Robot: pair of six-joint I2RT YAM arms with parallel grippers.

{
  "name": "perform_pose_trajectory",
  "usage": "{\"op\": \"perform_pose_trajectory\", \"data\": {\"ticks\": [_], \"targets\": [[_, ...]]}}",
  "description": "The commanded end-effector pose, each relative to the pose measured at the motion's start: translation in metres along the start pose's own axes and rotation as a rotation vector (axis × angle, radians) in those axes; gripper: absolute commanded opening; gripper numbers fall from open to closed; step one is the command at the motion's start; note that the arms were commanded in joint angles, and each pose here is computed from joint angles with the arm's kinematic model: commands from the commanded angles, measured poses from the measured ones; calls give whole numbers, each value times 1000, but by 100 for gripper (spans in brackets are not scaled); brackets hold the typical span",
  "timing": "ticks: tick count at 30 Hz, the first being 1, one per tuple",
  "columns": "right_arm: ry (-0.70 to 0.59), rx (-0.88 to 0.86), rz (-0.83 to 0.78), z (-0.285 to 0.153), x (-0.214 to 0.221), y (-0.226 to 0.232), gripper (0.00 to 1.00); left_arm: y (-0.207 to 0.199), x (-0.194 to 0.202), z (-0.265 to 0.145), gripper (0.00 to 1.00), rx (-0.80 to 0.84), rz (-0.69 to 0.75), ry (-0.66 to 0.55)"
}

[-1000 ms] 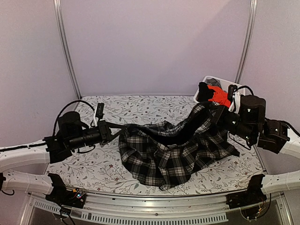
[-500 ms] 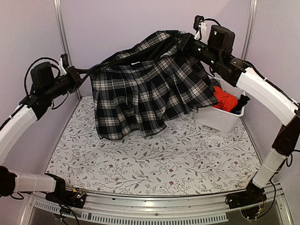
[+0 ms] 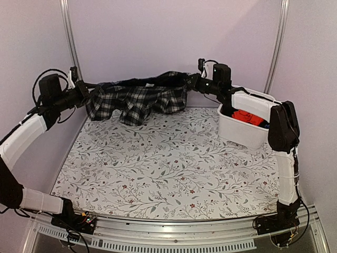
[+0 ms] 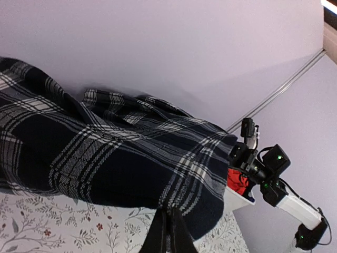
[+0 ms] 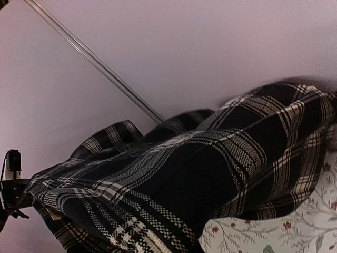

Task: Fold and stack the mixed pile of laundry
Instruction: Flatten out the crumpled skirt at the center of the board.

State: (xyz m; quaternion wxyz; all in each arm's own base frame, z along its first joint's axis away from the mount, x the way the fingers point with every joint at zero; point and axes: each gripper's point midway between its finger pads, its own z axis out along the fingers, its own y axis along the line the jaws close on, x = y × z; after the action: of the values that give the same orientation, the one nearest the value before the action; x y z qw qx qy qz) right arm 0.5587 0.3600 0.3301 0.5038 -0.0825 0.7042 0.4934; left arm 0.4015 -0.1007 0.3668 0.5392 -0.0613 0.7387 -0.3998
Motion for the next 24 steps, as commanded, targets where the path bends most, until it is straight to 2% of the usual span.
{"op": "perform_pose_trajectory", "data": {"ticks": [1,4,6,8,10,13,15,18,21,24], "targets": [[80,8,69,-43,59,-10,0,44,93,-20,0,-87,-123,109],[175,106,104,-73,114,-27,5,58,165,-33,0,-147,-202,205],[249,170,140,-94,149,-35,14,63,198,-45,0,-185,-258,252],[323,242,174,-116,183,-44,31,71,226,-61,0,-248,-317,302],[388,302,190,-142,210,-48,45,67,234,-72,1,-267,-331,317],[420,362,169,-179,224,-42,72,57,235,-87,33,-284,-311,330],[441,377,145,-198,226,-36,83,54,230,-95,47,-304,-291,323],[445,357,83,-212,215,-21,87,54,227,-97,62,-332,-259,339],[443,345,32,-207,204,-15,87,62,237,-94,67,-379,-251,391],[526,377,-13,-195,211,-28,85,69,256,-93,68,-416,-280,440]]}}
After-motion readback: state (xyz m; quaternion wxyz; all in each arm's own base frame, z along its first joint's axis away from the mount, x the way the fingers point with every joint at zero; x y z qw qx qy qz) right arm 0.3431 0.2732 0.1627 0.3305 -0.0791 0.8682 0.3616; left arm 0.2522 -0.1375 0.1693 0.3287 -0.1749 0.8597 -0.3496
